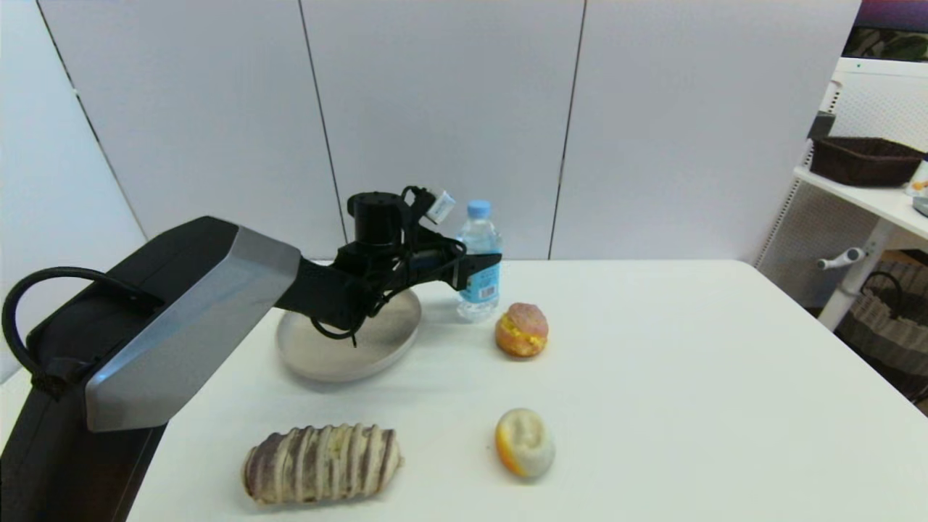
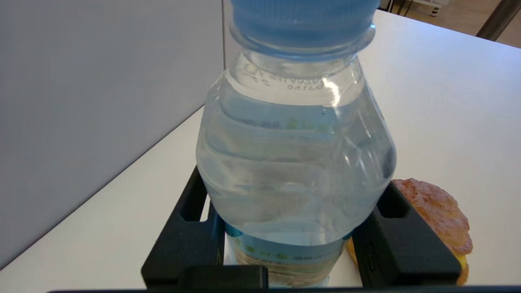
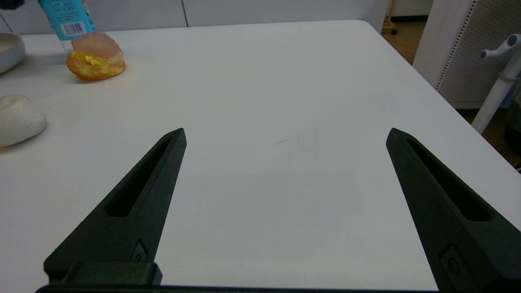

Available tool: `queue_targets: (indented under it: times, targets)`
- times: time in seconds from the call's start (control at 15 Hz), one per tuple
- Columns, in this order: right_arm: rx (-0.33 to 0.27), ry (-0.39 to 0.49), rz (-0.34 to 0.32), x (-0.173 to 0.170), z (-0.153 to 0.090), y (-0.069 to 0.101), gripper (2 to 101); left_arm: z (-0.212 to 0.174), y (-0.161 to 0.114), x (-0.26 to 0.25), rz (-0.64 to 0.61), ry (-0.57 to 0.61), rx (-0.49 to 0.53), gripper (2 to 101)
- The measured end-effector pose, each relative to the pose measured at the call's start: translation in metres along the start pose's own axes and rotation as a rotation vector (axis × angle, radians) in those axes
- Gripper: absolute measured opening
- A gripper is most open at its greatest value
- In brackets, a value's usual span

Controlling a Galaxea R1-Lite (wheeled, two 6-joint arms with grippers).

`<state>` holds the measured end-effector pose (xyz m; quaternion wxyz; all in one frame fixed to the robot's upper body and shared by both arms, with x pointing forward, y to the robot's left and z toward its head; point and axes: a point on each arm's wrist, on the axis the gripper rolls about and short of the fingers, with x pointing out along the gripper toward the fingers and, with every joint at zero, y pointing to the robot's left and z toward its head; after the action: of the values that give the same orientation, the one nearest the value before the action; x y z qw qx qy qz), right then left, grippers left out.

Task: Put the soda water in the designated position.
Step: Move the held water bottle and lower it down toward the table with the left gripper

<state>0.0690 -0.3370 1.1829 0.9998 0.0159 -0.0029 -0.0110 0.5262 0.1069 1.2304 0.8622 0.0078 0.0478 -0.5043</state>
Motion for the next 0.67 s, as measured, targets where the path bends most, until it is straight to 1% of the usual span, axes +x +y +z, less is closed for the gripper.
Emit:
queue_targets:
  times: [0.13, 0.67]
  targets:
    - [0.0, 0.0, 0.0, 0.0, 0.0, 0.0, 97.3, -0.003, 0.001, 0.002, 0.0, -0.019, 0.01, 48.3]
    - [0.0, 0.0, 0.0, 0.0, 0.0, 0.0, 97.3, -0.014, 0.003, 0.007, 0.0, -0.021, 0.011, 48.3]
